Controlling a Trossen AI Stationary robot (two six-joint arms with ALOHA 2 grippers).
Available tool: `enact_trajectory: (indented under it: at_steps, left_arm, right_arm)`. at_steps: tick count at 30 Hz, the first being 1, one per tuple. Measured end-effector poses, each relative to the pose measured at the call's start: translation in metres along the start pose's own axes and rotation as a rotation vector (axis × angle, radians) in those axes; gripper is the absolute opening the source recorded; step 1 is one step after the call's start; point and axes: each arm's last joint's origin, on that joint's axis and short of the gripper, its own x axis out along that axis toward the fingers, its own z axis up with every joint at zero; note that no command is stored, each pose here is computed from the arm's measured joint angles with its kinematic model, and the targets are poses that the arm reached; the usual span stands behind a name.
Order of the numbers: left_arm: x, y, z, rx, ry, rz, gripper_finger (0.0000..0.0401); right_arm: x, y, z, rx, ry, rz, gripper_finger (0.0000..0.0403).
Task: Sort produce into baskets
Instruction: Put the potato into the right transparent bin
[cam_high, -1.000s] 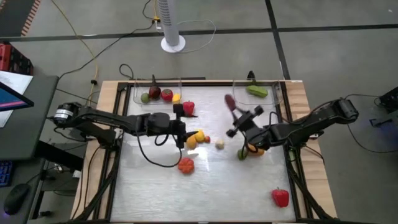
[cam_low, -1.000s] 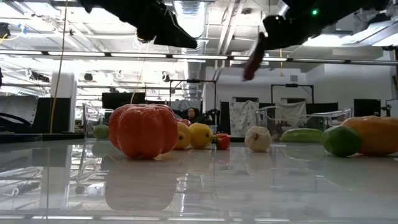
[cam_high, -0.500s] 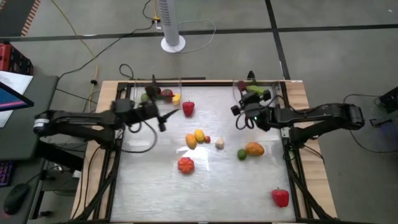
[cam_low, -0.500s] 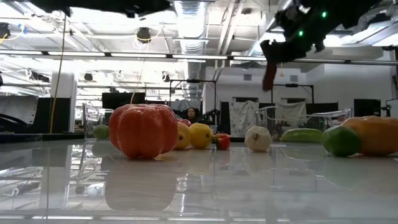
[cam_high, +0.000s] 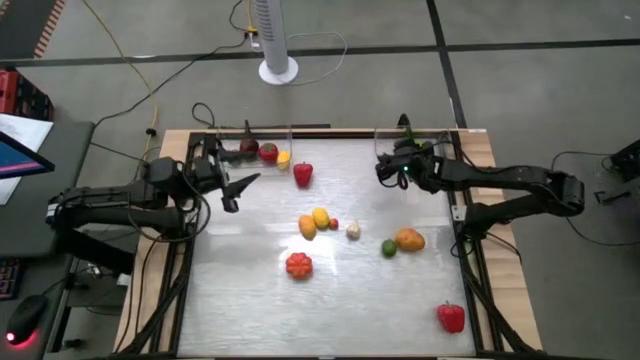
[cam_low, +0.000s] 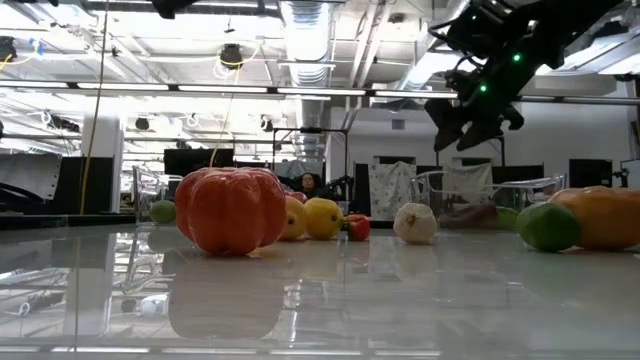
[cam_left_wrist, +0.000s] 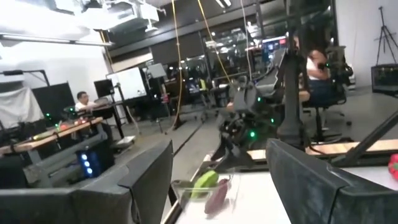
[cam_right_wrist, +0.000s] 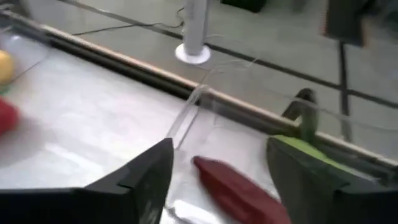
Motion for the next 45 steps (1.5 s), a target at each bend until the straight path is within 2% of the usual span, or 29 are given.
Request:
enact_trajectory:
  at_steps: [5,9,11,16,20,23,32,38,41,45]
  left_arm:
    - [0.005,-0.002,-0.006,0.000,0.048,0.007,0.0245]
    - [0.014,-0.005,-0.015,-0.019,0.104,-0.001,0.0245]
    - [0.017,-0.007,-0.017,-0.016,0.121,-0.005,0.0245]
    - [0.021,-0.008,-0.020,-0.057,0.131,-0.013,0.0245]
    - [0.018,-0.010,-0.016,-0.122,0.104,-0.098,0.0245]
    - [0.016,-0.011,-0.014,-0.152,0.088,-0.164,0.0245]
    - [0.006,-0.019,-0.006,-0.206,0.052,-0.260,0.0245]
    - [-0.006,-0.021,0.008,-0.168,-0.058,-0.302,0.0245]
    - [-0.009,-0.021,0.010,-0.142,-0.075,-0.302,0.0245]
    - [-0.009,-0.020,0.010,-0.105,-0.073,-0.282,0.0245]
  right_arm:
    - [-0.011,0.016,-0.005,-0.029,0.027,0.167,0.0318]
    - [-0.037,0.039,-0.015,-0.145,0.094,0.375,0.0317]
    - [-0.055,0.048,-0.017,-0.228,0.150,0.418,0.0316]
    - [-0.106,0.060,-0.017,-0.349,0.340,0.488,0.0316]
    - [-0.142,0.069,-0.020,-0.328,0.480,0.590,0.0315]
    - [-0.158,0.075,-0.032,-0.290,0.575,0.630,0.0315]
    - [-0.178,0.101,-0.090,-0.274,0.936,0.510,0.0315]
    - [-0.175,0.114,-0.128,-0.246,1.146,0.301,0.0315]
    - [-0.172,0.118,-0.134,-0.265,1.151,0.271,0.0315]
    - [-0.170,0.118,-0.119,-0.329,1.049,0.242,0.0315]
